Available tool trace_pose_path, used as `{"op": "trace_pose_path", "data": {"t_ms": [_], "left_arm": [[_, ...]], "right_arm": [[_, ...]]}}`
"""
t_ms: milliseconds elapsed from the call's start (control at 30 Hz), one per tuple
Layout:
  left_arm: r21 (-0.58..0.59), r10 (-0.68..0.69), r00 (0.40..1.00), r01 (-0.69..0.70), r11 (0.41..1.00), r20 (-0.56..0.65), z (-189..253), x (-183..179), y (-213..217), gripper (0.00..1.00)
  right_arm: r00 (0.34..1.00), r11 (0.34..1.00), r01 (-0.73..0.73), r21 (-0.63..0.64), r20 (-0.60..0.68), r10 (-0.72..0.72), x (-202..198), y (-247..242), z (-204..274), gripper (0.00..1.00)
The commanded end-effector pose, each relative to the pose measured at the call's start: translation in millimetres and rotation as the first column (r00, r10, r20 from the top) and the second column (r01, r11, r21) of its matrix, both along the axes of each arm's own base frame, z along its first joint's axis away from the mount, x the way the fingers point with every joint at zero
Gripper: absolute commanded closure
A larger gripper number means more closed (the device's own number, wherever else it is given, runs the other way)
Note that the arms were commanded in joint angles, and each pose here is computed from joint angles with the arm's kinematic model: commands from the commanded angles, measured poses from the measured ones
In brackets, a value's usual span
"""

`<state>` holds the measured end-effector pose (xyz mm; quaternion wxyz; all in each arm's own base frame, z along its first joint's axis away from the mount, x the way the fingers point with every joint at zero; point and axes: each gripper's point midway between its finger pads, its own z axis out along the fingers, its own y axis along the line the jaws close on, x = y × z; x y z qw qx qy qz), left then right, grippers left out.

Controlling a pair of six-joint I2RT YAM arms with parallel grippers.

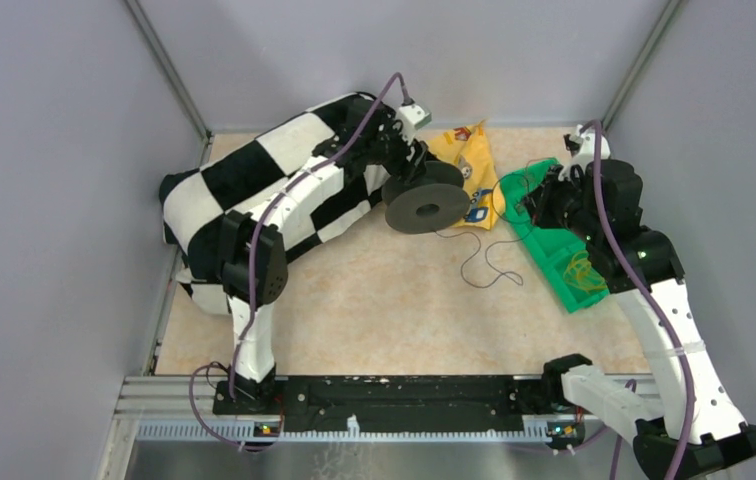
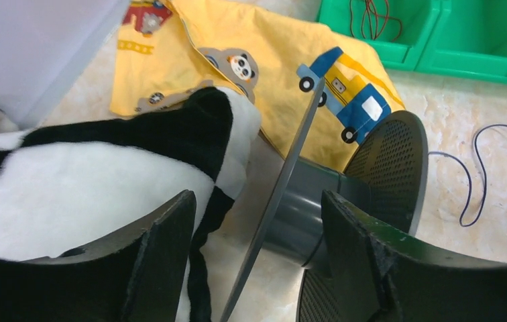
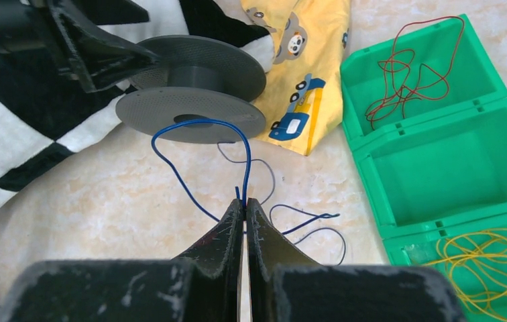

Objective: Wrap the cables

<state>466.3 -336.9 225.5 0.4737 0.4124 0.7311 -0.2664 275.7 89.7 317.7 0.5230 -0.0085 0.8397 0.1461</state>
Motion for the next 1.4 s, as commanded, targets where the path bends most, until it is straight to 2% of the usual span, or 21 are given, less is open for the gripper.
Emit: {"op": "trace_pose_path", "data": {"t_ms": [0, 100, 167, 200, 267, 300, 367, 467, 600, 700, 833, 1000, 1100, 1233, 1367], "left_arm": [[0.008, -0.015, 1.000, 0.014, 1.000, 0.028, -11, 11, -10, 0.27], [0.009, -0.002, 1.000, 0.002, 1.000, 0.018, -14, 11, -13, 0.36], [0.010, 0.003, 1.000, -0.003, 1.000, 0.015, -12, 8, -14, 0.52], [0.005, 0.008, 1.000, -0.009, 1.000, 0.013, -8, 6, -13, 0.66], [-0.013, 0.024, 1.000, -0.024, 1.000, -0.002, -2, 1, -12, 0.80], [-0.032, 0.034, 0.999, -0.034, 0.999, -0.024, 1, -3, -12, 0.83], [-0.090, 0.059, 0.994, -0.067, 0.994, -0.088, 5, -14, -15, 1.00], [-0.179, 0.108, 0.981, -0.137, 0.974, -0.162, 11, -30, -20, 1.00], [-0.195, 0.206, 0.963, -0.239, 0.951, -0.174, 6, -44, -25, 1.00], [-0.182, 0.291, 0.945, -0.316, 0.931, -0.151, 3, -49, -25, 1.00], [-0.190, 0.470, 0.882, -0.466, 0.864, -0.026, 14, -47, -14, 1.00], [-0.265, 0.576, 0.808, -0.532, 0.804, 0.126, 44, -52, 6, 1.00], [-0.282, 0.542, 0.820, -0.485, 0.828, 0.183, 53, -55, 3, 1.00], [-0.194, 0.431, 0.858, -0.390, 0.900, 0.279, 44, -54, -12, 1.00], [-0.163, 0.428, 0.857, -0.396, 0.903, 0.287, 38, -48, -14, 1.00]], "right_arm": [[0.998, 0.998, -0.034, 0.051, 0.051, 0.031, 1, 9, 22, 1.00], [0.999, 0.999, -0.029, 0.044, 0.045, 0.027, 0, 8, 22, 1.00], [0.999, 0.999, -0.026, 0.039, 0.045, 0.024, -2, 6, 24, 1.00], [0.999, 0.999, -0.027, 0.036, 0.043, 0.025, -3, 6, 23, 1.00], [0.999, 0.999, -0.027, 0.026, 0.035, 0.026, -3, 5, 20, 1.00], [0.999, 0.999, -0.030, 0.020, 0.034, 0.029, -3, 5, 19, 1.00], [0.997, 0.997, -0.072, 0.021, 0.043, 0.071, -4, 11, 18, 1.00], [0.988, 0.988, -0.145, 0.051, 0.061, 0.142, -2, 26, 20, 1.00], [0.978, 0.974, -0.207, 0.095, 0.029, 0.205, 5, 48, 18, 1.00], [0.968, 0.964, -0.252, 0.080, 0.021, 0.251, 6, 75, 18, 1.00], [0.951, 0.946, -0.308, 0.101, 0.008, 0.309, 5, 101, 15, 1.00], [0.969, 0.966, -0.246, 0.084, 0.007, 0.246, 8, 90, 9, 1.00], [0.977, 0.976, -0.212, 0.054, -0.004, 0.213, 7, 80, 7, 1.00], [0.981, 0.980, -0.195, 0.031, -0.019, 0.195, 2, 72, 2, 1.00], [0.985, 0.986, -0.167, 0.006, -0.032, 0.168, -1, 64, -4, 1.00]]}}
